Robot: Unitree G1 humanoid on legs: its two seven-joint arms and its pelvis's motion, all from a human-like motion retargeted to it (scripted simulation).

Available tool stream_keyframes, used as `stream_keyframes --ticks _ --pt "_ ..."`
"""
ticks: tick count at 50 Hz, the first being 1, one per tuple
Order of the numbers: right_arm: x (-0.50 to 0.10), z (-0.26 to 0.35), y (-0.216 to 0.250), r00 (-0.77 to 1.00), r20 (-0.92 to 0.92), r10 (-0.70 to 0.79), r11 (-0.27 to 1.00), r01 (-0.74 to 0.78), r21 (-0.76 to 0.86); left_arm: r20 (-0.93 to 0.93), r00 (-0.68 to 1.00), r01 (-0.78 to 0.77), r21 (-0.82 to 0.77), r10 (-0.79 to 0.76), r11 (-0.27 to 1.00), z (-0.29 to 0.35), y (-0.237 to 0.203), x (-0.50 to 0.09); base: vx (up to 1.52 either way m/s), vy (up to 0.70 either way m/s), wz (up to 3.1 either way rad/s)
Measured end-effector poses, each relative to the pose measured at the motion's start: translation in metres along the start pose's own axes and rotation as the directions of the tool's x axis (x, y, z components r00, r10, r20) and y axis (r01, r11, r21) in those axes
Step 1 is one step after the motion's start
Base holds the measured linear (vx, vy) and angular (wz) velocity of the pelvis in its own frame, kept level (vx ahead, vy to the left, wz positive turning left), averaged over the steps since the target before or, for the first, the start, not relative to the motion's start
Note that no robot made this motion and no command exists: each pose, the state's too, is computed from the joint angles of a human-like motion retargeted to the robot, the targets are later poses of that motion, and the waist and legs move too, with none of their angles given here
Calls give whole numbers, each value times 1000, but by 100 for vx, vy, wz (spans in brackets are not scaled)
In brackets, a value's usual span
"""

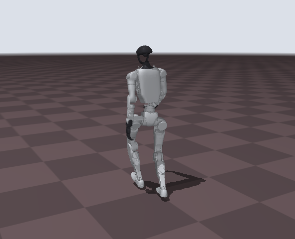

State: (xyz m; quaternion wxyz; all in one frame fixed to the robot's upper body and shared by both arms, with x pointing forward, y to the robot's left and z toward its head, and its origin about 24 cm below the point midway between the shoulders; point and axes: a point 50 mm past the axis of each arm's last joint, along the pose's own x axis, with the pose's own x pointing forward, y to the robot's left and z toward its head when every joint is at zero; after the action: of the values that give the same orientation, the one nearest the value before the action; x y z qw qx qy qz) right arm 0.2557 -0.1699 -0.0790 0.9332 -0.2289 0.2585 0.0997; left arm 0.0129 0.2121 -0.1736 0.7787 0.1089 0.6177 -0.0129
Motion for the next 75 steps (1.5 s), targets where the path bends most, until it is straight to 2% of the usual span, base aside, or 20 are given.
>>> stream_keyframes --ticks 7,13,22,27,32,42,52,58,62,67,75 --pt "-17 -38 32 982 -129 140 989 -134 54 14 1000 8 -48 -8 999 13 -5 3 2 7 79" --pt "-45 -89 55 906 -328 269 963 -241 122 229 973 -30 1 29 1000 87 10 8 -1 6 86" --pt "-98 -155 54 791 -549 271 963 -222 155 620 777 -151 18 107 988 218 43 -23 2 1 77" --pt "-116 -170 55 756 -599 265 964 -201 174 716 691 -178 37 98 983 246 45 -38 0 -3 76" --pt "-117 -171 59 761 -597 253 967 -175 187 660 747 -156 46 87 987 220 35 -26 -1 -6 55" --pt "-48 -100 22 929 -363 66 994 -29 107 280 960 -21 103 -9 995 99 0 7 -4 -6 72" --pt "-3 -11 -23 993 -45 -106 993 108 40 60 997 39 4 -39 999 24 -17 4 2 2 63" --pt "-7 -18 -14 996 -54 -77 996 80 40 16 998 65 -24 -65 998 12 -28 3 5 6 62" --pt "-19 -49 11 985 -172 27 996 -12 86 58 997 61 -20 -59 998 32 -23 6 5 7 67" --pt "-44 -92 37 928 -340 152 987 -123 107 239 971 -8 27 1 1000 92 -2 9 6 6 57" --pt "-90 -148 50 824 -527 206 979 -174 111 583 804 -142 3 114 990 203 38 -17 7 0 38"
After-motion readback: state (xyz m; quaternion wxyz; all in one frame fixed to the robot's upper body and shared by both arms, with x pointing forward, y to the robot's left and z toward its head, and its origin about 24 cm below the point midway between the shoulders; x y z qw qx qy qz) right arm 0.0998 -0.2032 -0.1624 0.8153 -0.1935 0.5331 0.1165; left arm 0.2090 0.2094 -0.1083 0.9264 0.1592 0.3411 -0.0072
